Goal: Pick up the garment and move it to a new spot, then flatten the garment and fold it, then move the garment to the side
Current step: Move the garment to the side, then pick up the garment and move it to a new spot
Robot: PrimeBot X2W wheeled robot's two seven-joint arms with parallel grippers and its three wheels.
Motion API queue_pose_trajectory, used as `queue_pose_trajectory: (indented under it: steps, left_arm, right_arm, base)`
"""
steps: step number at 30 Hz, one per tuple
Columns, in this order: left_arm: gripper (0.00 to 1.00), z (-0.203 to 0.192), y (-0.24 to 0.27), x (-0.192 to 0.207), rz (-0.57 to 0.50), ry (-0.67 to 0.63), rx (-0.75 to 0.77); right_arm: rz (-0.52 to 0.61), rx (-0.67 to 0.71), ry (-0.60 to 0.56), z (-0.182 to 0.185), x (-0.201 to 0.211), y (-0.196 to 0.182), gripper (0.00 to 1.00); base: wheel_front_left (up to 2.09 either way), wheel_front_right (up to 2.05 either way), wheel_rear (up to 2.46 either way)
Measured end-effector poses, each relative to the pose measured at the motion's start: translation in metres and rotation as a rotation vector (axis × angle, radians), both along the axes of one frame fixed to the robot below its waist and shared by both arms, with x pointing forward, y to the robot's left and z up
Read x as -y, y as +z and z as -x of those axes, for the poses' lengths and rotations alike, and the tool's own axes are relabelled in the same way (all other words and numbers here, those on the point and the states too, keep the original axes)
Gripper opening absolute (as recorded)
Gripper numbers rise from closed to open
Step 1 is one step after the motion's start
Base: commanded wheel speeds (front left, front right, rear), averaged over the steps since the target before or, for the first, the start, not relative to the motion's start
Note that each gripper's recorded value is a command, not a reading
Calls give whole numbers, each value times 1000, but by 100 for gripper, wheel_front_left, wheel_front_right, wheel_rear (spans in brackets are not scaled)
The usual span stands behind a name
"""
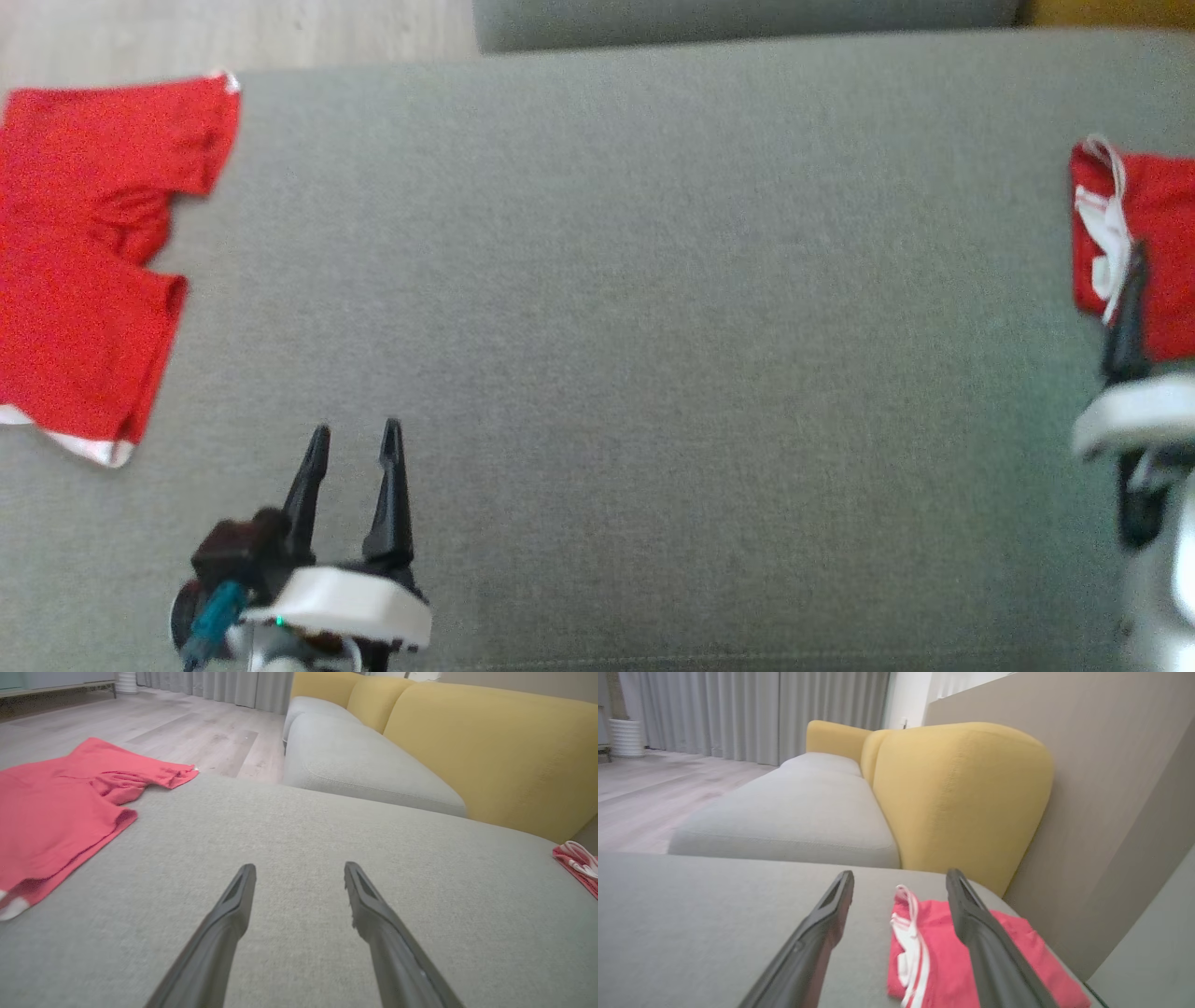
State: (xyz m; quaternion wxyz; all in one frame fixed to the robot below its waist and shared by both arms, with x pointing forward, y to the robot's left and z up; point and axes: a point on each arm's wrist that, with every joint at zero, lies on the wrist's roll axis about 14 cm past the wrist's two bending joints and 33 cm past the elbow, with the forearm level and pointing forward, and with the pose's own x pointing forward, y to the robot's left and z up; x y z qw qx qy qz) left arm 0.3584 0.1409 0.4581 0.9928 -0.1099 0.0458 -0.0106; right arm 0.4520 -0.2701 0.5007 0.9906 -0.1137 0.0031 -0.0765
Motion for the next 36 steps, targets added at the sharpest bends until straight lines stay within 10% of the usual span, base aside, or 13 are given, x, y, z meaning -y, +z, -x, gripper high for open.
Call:
queue_pose_trajectory:
  steps: [17,36]
  left_arm:
    - [100,47,-2,-33,-13,100,-8]
    - [100,50,-4,-32,-26,88,-9]
  right_arm:
    - [-219,-162,187,106,-82,-67,100]
    - [-237,-130,204,109,-88,-58,100]
  base:
    - [0,0,0]
    - [0,0,0]
